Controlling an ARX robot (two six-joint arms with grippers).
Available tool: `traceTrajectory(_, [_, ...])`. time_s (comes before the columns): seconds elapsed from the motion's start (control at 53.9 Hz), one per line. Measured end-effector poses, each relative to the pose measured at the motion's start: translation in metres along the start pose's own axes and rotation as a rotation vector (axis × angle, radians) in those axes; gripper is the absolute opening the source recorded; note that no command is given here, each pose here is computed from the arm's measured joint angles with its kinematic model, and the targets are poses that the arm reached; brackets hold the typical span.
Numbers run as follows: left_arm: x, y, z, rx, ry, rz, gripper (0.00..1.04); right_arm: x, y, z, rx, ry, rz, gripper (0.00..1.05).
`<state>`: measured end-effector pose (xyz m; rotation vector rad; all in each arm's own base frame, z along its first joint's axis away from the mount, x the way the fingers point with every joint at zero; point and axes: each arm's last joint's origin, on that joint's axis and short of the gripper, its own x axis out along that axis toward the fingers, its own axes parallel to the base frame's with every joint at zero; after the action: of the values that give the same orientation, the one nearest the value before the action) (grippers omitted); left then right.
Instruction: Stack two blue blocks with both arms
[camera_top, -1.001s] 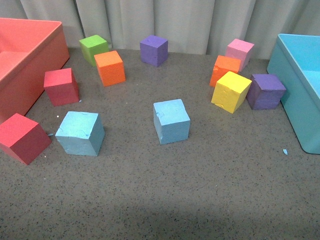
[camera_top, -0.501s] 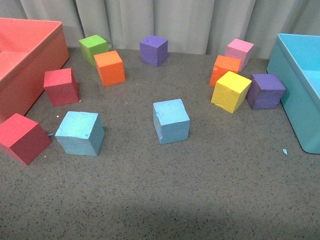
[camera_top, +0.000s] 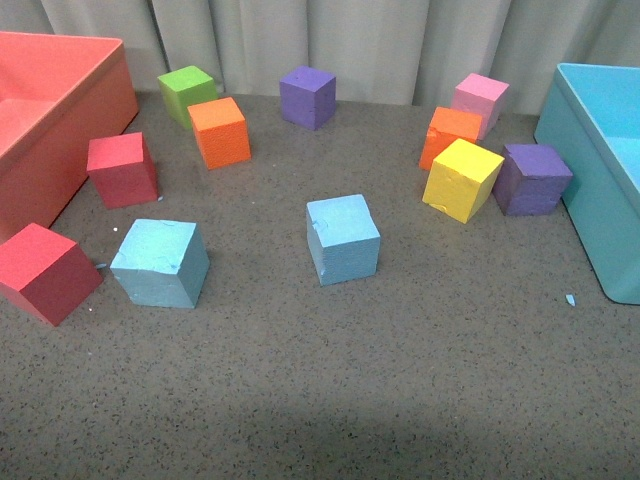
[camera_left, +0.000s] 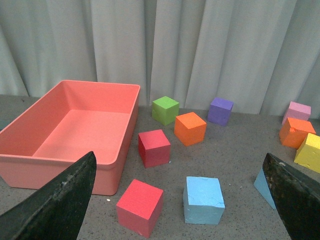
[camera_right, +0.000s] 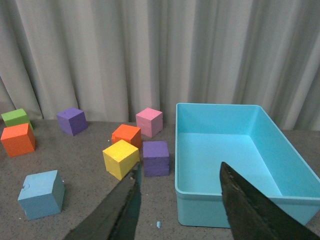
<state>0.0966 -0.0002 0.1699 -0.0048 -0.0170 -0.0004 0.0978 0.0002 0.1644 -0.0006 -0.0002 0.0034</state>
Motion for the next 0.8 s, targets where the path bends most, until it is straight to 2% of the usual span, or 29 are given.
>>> traceTrajectory(0.111, [0.0,0.0,0.0,0.0,0.0,0.0,0.98,0.0,0.0,0.0,0.0,0.0,0.0,0.74])
traceTrajectory(0.26, [0.0,0.0,0.0,0.0,0.0,0.0,0.98,0.0,0.0,0.0,0.001,0.0,0.0,0.97])
traceTrajectory(0.297, [0.0,0.0,-0.001,-0.004,0.014,0.008,0.98,0.0,0.0,0.0,0.001,0.0,0.0,0.97])
traceTrajectory(0.389, [0.006,-0.001,-0.003,-0.039,0.234,0.078,0.98,0.0,0.0,0.0,0.001,0.0,0.0,0.95])
traceTrajectory(0.426, [0.012,-0.002,-0.004,-0.052,0.277,0.082,0.98,0.0,0.0,0.0,0.001,0.0,0.0,0.95])
traceTrajectory(0.649, [0.071,-0.019,0.017,-0.107,0.364,0.019,0.98,0.0,0.0,0.0,0.001,-0.001,0.0,0.95])
traceTrajectory(0.797, [0.13,-0.033,0.005,-0.08,0.581,-0.007,0.98,0.0,0.0,0.0,0.001,-0.001,0.0,0.95])
